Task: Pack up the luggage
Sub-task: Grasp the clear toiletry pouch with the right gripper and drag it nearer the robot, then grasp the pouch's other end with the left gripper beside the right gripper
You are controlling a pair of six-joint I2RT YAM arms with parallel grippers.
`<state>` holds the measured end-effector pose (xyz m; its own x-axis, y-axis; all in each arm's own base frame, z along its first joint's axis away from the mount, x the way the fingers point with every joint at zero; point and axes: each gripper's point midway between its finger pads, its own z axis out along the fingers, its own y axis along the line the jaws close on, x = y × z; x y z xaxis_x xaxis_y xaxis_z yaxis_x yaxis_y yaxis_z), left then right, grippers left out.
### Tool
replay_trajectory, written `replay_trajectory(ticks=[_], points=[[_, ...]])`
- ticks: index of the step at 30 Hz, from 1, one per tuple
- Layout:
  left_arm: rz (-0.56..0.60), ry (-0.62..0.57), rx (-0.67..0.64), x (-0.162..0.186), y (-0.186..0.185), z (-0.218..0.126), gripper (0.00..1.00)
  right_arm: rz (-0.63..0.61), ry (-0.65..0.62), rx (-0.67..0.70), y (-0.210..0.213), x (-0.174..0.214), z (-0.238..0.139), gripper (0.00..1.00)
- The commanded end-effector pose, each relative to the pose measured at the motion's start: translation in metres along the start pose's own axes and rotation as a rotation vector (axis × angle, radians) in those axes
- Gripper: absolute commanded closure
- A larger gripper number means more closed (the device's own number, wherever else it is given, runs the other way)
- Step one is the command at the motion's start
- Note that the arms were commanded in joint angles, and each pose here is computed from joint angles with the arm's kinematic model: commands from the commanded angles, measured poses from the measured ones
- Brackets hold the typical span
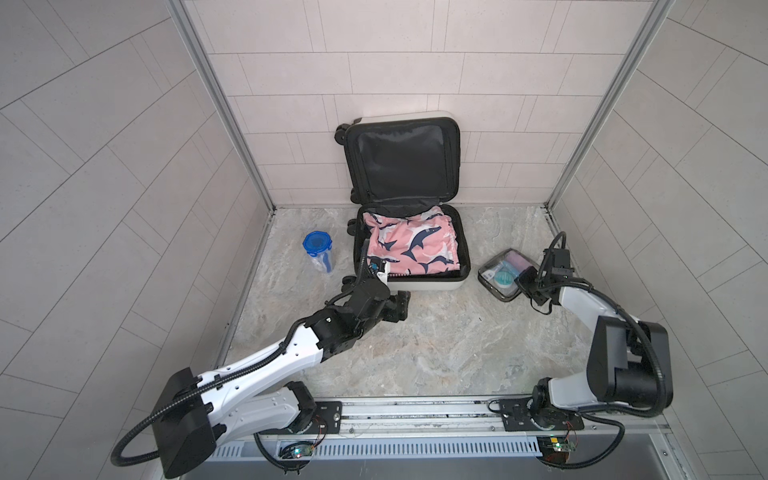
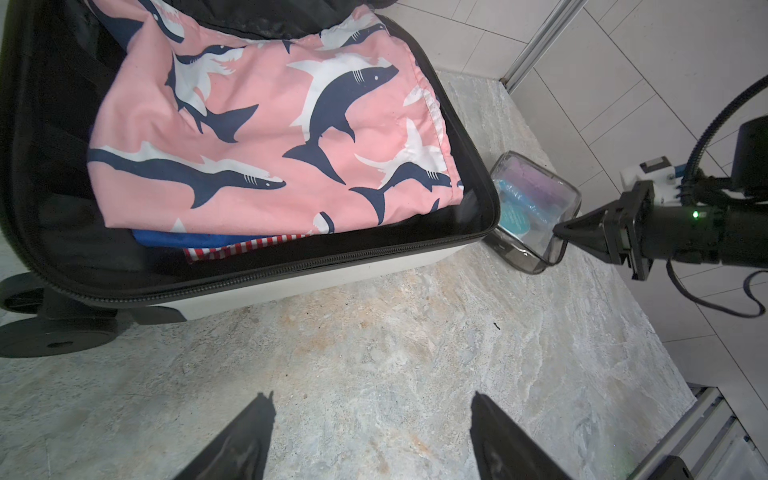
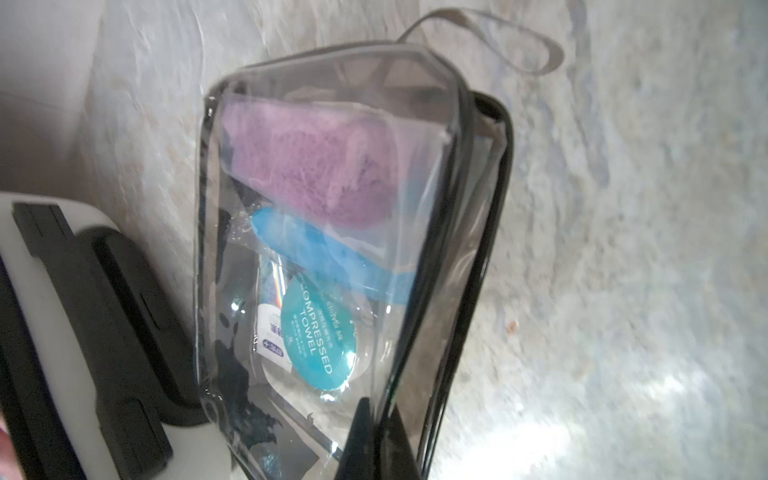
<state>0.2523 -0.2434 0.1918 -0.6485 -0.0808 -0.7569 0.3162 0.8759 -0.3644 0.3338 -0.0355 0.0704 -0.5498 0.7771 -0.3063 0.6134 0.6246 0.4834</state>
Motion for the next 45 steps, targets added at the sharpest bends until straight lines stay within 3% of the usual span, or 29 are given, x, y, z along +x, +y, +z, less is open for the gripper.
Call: replay_trajectory(ticks=[1, 14, 21, 25, 26, 27, 29, 31, 33, 39, 45], points=[[-0.019, 0.002, 0.024, -0.009, -0.008, 0.000, 0.20, -0.066, 0.065, -0.003, -0.006, 0.036, -0.014, 1.00], [-0.052, 0.059, 0.130, 0.002, -0.031, 0.021, 0.20, -0.317, 0.360, -0.044, -0.024, 0.174, -0.041, 1.00], [-0.059, 0.176, 0.220, 0.034, -0.053, 0.041, 0.20, -0.486, 0.440, -0.040, -0.024, 0.208, -0.051, 1.00], [-0.069, 0.252, 0.243, 0.060, -0.065, 0.054, 0.20, -0.516, 0.447, -0.065, -0.014, 0.213, -0.050, 1.00], [-0.072, 0.266, 0.245, 0.066, -0.068, 0.058, 0.20, -0.515, 0.438, -0.069, -0.011, 0.211, -0.050, 0.98], [-0.070, 0.274, 0.249, 0.071, -0.070, 0.062, 0.21, -0.514, 0.429, -0.070, -0.010, 0.209, -0.050, 0.90], [-0.104, 0.291, 0.262, 0.080, -0.074, 0.070, 0.22, -0.514, 0.398, -0.076, -0.007, 0.204, -0.052, 0.64], [-0.120, 0.300, 0.271, 0.085, -0.077, 0.076, 0.24, -0.499, 0.368, -0.065, -0.007, 0.199, -0.054, 0.45], [-0.121, 0.316, 0.269, 0.091, -0.078, 0.081, 0.26, -0.492, 0.337, -0.044, -0.011, 0.193, -0.054, 0.35], [-0.106, 0.374, 0.249, 0.113, -0.078, 0.096, 0.35, -0.465, 0.298, -0.070, -0.008, 0.190, -0.051, 0.33], [-0.106, 0.399, 0.267, 0.122, -0.084, 0.108, 0.43, -0.440, 0.306, -0.092, -0.005, 0.193, -0.042, 0.41]])
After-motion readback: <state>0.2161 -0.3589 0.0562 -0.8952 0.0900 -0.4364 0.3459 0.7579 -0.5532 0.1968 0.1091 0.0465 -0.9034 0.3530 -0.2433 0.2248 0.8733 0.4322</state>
